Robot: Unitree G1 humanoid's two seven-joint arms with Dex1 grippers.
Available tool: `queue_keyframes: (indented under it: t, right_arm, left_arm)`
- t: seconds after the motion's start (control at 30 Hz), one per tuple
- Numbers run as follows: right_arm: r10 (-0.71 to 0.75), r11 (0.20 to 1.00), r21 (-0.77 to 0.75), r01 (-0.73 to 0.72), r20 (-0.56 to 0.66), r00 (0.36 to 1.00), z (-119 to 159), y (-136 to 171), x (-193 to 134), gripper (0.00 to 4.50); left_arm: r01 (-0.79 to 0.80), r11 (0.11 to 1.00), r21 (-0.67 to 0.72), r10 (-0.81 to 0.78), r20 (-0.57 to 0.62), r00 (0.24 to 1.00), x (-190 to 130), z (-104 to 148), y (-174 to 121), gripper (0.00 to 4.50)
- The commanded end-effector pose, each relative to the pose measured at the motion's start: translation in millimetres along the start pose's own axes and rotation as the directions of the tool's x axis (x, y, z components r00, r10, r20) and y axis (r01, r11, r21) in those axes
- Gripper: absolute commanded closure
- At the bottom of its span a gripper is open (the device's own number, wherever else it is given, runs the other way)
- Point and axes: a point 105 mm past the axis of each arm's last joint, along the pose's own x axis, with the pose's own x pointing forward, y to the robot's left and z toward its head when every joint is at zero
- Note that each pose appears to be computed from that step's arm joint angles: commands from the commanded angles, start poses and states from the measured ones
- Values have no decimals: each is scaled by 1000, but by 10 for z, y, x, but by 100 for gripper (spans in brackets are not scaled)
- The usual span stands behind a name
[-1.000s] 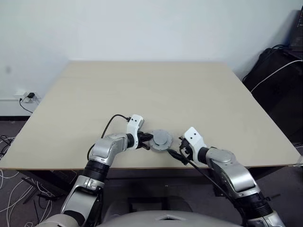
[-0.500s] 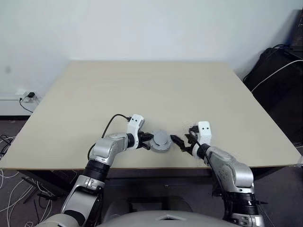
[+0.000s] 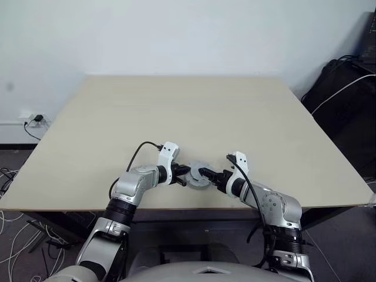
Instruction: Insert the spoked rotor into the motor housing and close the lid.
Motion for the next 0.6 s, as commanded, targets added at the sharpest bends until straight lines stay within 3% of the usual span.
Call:
queue_keyframes:
  t: [0.03,0.27,0.4,0.6]
  right_arm:
    - [50,998,40,-51,13,999,77,85,12,6]
    - [219,937,286,-198,-43,975,-65,176,-1,6]
    - [333,852,414,-320,42,942,-11,273,-17,6]
    - [403,796,460,-394,82,911,-34,422,-8,6]
  left_arm:
    - [37,999,5,-36,-18,999,57,-26,-97,450]
    - [29,1000,4,-29,-26,999,36,-51,-75,450]
    - [27,1000,3,-27,-32,999,31,-70,-67,450]
    - [22,1000,2,-22,-38,999,11,-96,-48,450]
